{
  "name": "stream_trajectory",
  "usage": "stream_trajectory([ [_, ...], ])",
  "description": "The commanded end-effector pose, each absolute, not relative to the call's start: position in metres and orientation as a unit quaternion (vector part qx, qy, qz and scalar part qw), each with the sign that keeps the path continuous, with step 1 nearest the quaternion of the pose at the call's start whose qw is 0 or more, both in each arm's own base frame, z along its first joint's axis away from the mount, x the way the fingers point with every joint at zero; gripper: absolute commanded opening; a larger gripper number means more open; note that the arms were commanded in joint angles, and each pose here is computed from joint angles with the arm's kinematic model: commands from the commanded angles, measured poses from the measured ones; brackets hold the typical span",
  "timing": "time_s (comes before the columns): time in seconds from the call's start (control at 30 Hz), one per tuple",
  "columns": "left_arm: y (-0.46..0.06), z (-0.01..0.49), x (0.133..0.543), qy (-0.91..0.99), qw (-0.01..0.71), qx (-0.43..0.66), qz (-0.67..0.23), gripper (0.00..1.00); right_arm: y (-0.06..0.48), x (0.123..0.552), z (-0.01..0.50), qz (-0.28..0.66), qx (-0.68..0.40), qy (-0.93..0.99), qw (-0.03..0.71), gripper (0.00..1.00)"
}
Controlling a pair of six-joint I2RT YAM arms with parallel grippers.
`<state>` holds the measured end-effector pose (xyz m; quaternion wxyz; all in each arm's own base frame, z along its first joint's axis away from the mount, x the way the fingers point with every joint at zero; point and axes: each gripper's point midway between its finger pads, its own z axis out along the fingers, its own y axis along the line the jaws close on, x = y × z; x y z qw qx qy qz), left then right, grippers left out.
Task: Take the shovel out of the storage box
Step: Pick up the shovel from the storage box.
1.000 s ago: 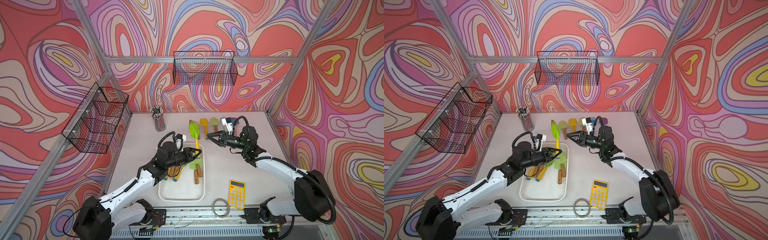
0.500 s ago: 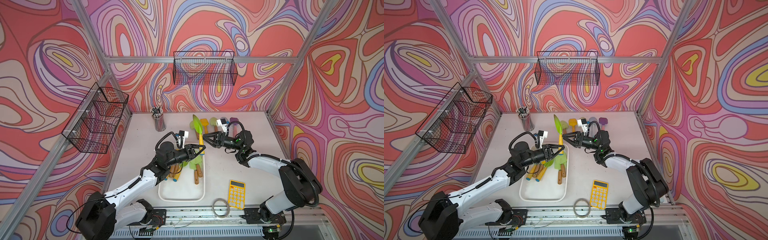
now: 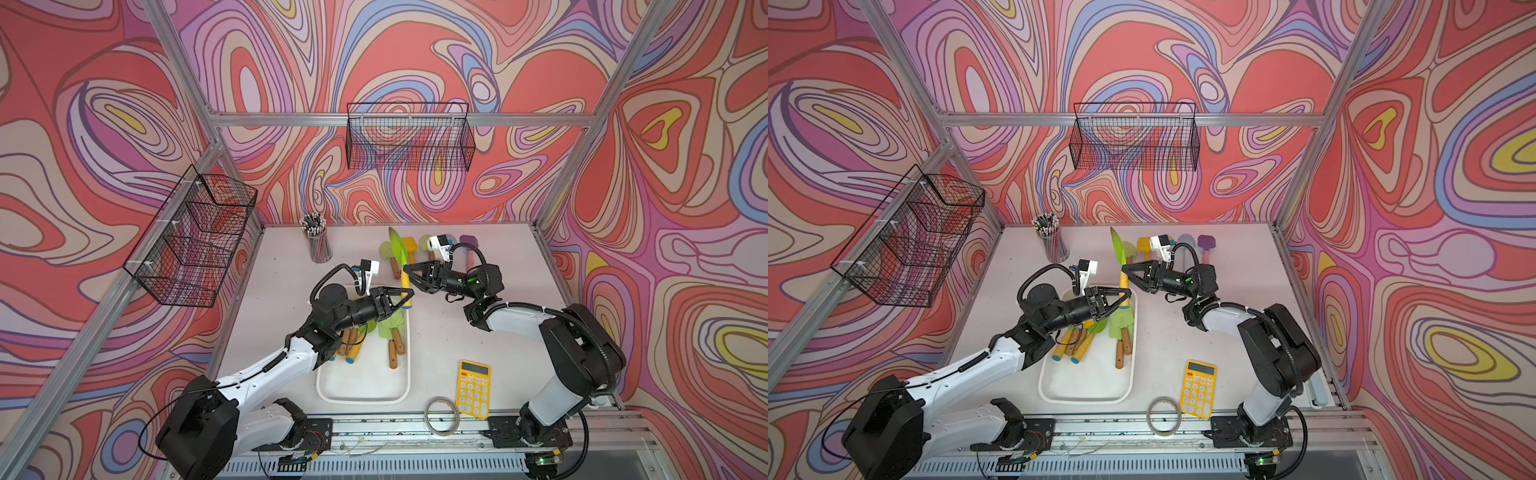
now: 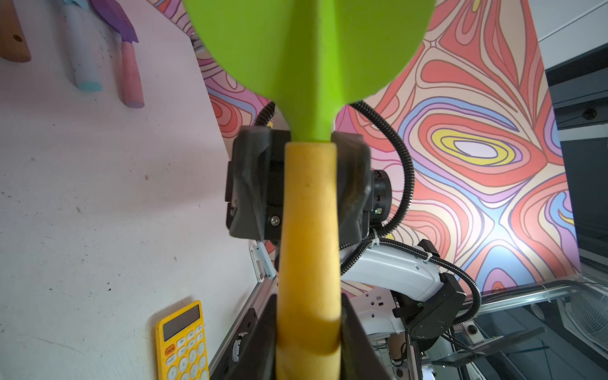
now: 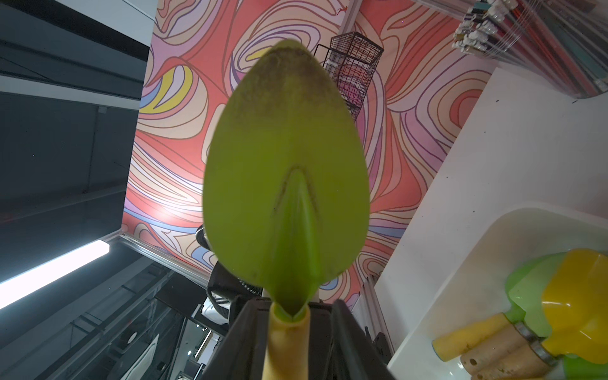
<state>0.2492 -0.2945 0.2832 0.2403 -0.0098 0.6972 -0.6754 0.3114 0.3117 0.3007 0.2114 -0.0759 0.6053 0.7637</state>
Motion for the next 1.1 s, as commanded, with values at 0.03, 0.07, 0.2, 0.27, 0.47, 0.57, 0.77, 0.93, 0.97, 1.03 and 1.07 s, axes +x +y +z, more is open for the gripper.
stream_trajectory([
  [0.03,-0.293,0.295,0.243,0.676,0.250,0.009,-0.693,0.00,0.311,0.303,0.323,0.792,-0.091,0.566,0.211,0.39],
  [0.07,-0.293,0.295,0.243,0.676,0.249,0.009,-0.693,0.00,0.311,0.304,0.323,0.793,-0.090,0.565,0.210,0.38],
  [0.2,-0.294,0.291,0.242,0.680,0.243,0.009,-0.692,0.00,0.312,0.304,0.325,0.795,-0.093,0.561,0.209,0.34],
  [0.27,-0.294,0.289,0.242,0.681,0.241,0.008,-0.692,0.00,0.313,0.303,0.327,0.796,-0.095,0.561,0.207,0.33],
  [0.47,-0.294,0.287,0.243,0.680,0.240,0.007,-0.693,0.00,0.314,0.304,0.327,0.797,-0.094,0.561,0.204,0.28],
  [0.57,-0.295,0.287,0.242,0.680,0.238,0.008,-0.693,0.00,0.314,0.304,0.326,0.797,-0.095,0.561,0.203,0.27],
  [0.77,-0.295,0.283,0.243,0.682,0.236,0.007,-0.692,0.00,0.316,0.302,0.329,0.798,-0.100,0.559,0.202,0.29],
  [0.93,-0.297,0.281,0.244,0.683,0.235,0.008,-0.692,0.00,0.317,0.302,0.328,0.798,-0.100,0.560,0.199,0.24],
  [0.97,-0.297,0.281,0.244,0.683,0.234,0.008,-0.692,0.00,0.318,0.302,0.328,0.798,-0.101,0.559,0.199,0.22],
  [1.03,-0.297,0.280,0.244,0.684,0.234,0.008,-0.691,0.01,0.318,0.302,0.328,0.798,-0.100,0.560,0.198,0.17],
  [1.07,-0.297,0.279,0.245,0.685,0.234,0.008,-0.690,0.04,0.317,0.303,0.328,0.798,-0.097,0.560,0.198,0.15],
])
